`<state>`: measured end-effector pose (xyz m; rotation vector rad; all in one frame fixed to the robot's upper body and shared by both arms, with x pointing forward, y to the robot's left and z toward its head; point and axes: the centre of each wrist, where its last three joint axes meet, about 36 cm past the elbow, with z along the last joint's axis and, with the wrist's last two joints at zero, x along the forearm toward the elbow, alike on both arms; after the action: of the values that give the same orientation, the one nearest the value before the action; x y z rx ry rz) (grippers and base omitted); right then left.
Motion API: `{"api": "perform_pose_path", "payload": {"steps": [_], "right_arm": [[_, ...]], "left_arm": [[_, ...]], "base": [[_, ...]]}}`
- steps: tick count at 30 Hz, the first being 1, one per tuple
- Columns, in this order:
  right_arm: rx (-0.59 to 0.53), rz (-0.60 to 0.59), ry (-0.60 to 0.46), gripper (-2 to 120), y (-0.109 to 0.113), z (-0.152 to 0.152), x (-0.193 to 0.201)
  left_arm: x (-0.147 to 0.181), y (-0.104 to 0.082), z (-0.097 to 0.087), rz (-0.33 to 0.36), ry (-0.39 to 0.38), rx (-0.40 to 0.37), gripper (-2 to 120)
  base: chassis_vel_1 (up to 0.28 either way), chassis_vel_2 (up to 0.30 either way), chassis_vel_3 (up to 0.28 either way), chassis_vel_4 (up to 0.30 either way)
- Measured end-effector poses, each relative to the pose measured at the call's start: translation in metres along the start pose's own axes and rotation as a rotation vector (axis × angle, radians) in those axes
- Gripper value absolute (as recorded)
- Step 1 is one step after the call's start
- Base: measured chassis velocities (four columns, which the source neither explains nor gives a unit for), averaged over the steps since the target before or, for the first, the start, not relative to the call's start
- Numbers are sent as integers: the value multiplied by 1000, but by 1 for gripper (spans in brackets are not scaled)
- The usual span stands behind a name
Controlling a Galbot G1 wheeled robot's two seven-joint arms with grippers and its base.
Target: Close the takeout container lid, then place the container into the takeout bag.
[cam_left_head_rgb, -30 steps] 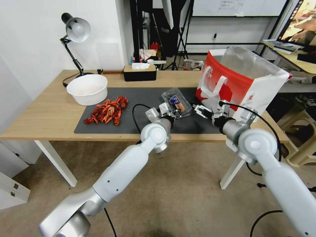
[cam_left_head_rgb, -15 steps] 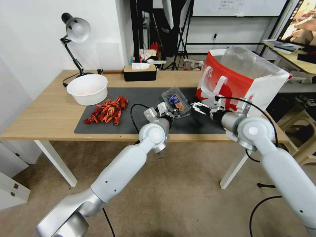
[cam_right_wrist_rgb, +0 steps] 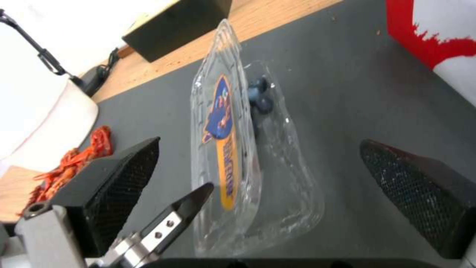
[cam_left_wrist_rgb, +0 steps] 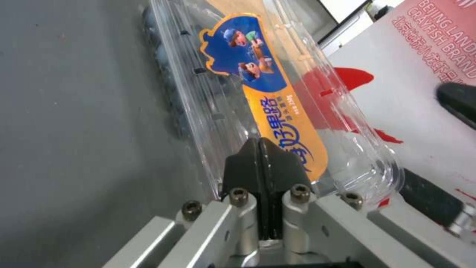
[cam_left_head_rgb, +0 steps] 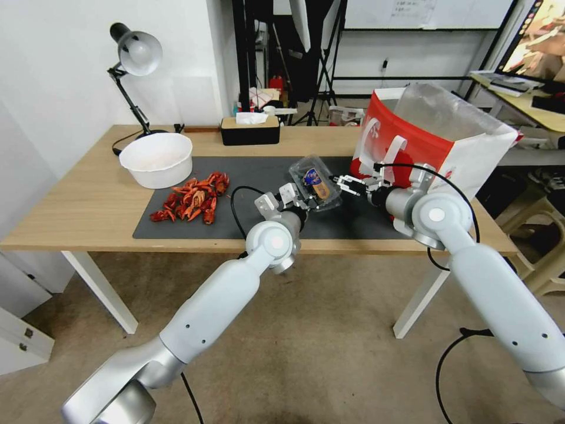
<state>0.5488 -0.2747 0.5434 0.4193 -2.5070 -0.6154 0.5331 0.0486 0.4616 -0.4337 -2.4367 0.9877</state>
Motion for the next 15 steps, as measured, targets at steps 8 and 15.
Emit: {"api": "perform_pose_path", "payload": {"steps": [8,15], "right_arm": [[21,12,32,100,1,-2,-15],[46,29,83,100,0,-8,-31]], "left_arm": [[0,-2,3,5,2,-2,0],[0,-1,4,2,5,-16,0]], "base": [[0,0,0,0],[0,0,0,0]]}}
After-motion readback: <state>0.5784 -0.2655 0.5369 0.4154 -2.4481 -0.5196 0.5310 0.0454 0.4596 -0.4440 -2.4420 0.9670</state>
